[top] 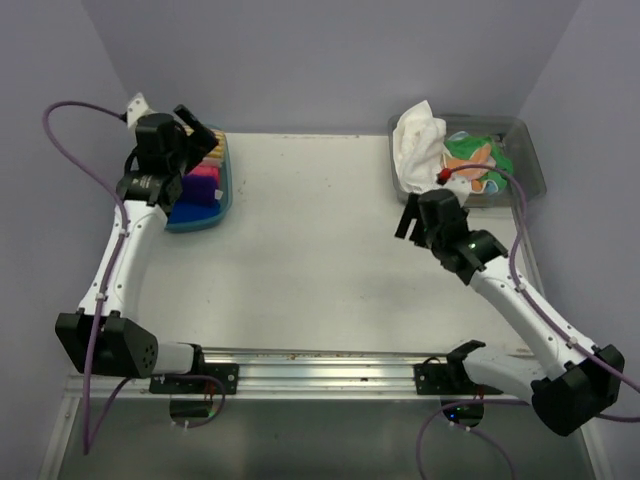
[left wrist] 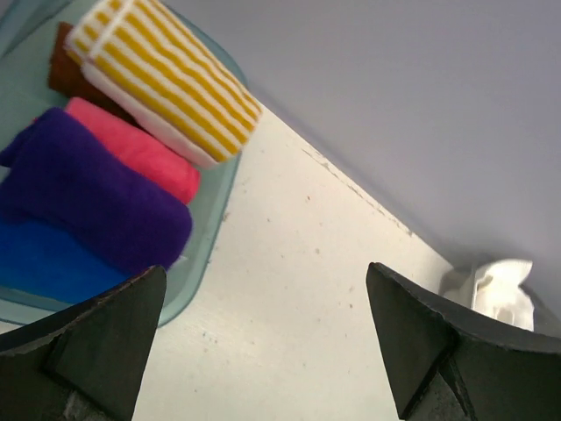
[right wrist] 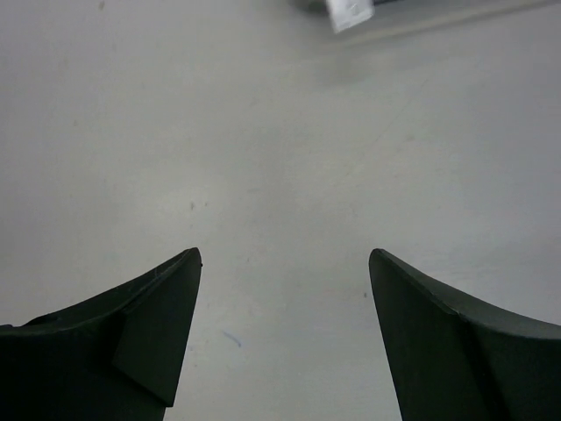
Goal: Roll the towels
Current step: Grab a towel with the right arm, then move the towel to the center of the board, then flatten the towel
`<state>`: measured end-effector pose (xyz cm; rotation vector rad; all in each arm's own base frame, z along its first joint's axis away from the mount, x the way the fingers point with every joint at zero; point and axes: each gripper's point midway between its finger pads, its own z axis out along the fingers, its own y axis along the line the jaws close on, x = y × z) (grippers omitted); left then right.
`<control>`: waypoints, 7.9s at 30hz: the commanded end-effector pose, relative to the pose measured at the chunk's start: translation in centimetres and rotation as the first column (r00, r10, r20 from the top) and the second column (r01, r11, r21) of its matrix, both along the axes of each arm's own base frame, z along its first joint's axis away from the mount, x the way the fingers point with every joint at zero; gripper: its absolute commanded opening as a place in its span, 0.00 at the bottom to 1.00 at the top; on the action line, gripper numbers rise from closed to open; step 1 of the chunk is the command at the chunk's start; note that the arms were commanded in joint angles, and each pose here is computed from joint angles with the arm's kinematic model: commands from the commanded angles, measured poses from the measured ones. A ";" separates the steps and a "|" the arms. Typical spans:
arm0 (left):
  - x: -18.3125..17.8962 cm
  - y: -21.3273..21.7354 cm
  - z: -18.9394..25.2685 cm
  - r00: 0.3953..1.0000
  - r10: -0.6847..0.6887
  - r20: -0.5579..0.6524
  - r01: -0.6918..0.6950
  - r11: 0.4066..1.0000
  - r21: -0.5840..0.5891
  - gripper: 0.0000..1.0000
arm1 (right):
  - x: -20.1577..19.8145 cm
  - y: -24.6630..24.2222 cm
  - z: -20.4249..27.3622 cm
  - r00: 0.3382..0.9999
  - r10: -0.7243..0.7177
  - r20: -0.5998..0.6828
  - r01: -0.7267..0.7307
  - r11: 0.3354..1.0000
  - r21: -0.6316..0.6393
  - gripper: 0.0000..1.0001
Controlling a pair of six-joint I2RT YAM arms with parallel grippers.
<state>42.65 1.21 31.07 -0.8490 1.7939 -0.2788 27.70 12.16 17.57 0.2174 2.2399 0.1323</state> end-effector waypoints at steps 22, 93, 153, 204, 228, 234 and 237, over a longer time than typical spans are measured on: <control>-9.4 -18.0 -12.4 0.742 -0.602 -0.296 0.646 0.759 0.076 1.00 | 22.0 -21.7 -1.9 0.780 -0.614 -0.122 0.615 0.788 -0.034 0.75; -18.7 -17.8 -20.9 0.500 -0.737 -0.454 0.732 0.640 -0.233 0.88 | -7.6 2.8 -13.3 0.891 0.097 -0.444 -0.103 0.995 0.011 0.70; -12.1 -26.9 -27.6 0.512 -0.319 -0.798 0.633 0.768 0.100 0.60 | 2.1 2.1 -15.9 0.927 -0.014 -0.376 0.003 1.000 -0.031 0.50; -11.0 -20.2 -17.5 0.668 -0.508 -0.544 0.590 0.807 -0.030 0.00 | -3.5 -1.7 -17.2 0.898 -0.106 -0.428 0.100 0.994 -0.035 0.57; -8.7 -17.0 -17.9 0.652 -0.587 -0.479 0.627 0.773 -0.093 0.00 | -5.8 -3.2 -13.2 0.851 -0.357 -0.384 0.459 0.862 0.215 0.59; -9.3 -17.2 -18.8 0.642 -0.598 -0.480 0.631 0.767 -0.112 0.00 | -6.8 -4.5 -14.8 0.827 -0.409 -0.386 0.500 0.850 0.170 0.60; -9.4 -17.1 -19.0 0.639 -0.596 -0.486 0.630 0.768 -0.113 0.00 | -6.6 -4.8 -15.3 0.817 -0.434 -0.380 0.520 0.840 0.158 0.61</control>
